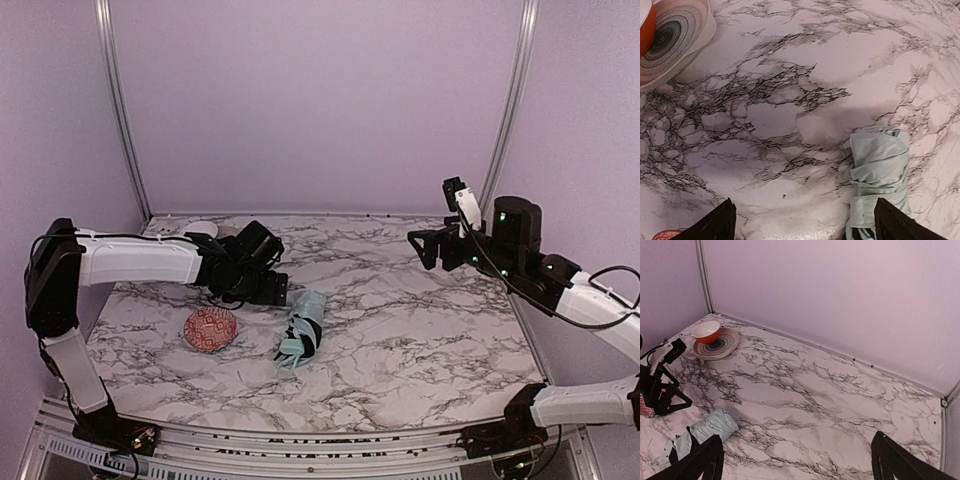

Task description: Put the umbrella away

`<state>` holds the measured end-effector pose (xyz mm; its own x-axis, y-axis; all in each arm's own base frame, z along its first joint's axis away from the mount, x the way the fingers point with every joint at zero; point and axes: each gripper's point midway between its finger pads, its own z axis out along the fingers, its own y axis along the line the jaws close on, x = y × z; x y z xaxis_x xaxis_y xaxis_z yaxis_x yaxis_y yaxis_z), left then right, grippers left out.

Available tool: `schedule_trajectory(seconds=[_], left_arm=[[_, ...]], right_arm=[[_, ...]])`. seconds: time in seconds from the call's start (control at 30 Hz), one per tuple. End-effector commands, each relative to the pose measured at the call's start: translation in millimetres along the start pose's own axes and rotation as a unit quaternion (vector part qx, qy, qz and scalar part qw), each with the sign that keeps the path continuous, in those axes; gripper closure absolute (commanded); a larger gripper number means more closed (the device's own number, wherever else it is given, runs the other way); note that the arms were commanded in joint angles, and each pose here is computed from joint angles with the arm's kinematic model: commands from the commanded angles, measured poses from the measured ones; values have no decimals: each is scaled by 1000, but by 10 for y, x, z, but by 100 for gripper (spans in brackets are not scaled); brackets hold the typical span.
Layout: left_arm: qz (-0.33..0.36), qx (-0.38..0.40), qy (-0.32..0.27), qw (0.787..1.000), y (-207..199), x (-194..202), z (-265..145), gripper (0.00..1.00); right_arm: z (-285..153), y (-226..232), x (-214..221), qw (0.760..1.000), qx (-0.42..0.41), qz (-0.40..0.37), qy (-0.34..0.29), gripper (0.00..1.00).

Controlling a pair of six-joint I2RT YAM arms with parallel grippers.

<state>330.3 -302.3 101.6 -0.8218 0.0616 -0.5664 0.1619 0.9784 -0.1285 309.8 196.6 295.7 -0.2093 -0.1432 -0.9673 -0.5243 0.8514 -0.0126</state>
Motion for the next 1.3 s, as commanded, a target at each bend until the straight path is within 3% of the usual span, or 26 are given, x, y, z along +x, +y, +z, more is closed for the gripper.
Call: schedule_trajectory(seconds=[0.0, 0.1, 0.3, 0.6, 0.9, 1.1, 1.27], left_arm=[[-3, -4, -2, 1000, 76, 94, 31, 7], [7, -3, 23, 1000, 38, 357, 122, 16], [59, 17, 43, 997, -323, 616, 242, 17], [86, 2, 21, 996, -343, 454, 283, 15], [50, -29, -62, 996, 244, -315, -190, 11], [20, -107, -148, 983, 984, -909, -646, 1], [-68, -161, -190, 966, 1869, -1083, -801, 1]], right_arm=[[-63, -427, 335, 995, 76, 51, 41, 0], [-89, -568, 509, 992, 95, 69, 56, 0], [-88, -573, 587, 992, 89, 70, 57, 0], [-99, -590, 565, 992, 94, 70, 56, 0], [-186, -823, 605, 988, 140, 63, 30, 0], [-362, -1273, 660, 974, 205, 95, -25, 0], [-325, -1409, 880, 970, 222, 95, -22, 0]])
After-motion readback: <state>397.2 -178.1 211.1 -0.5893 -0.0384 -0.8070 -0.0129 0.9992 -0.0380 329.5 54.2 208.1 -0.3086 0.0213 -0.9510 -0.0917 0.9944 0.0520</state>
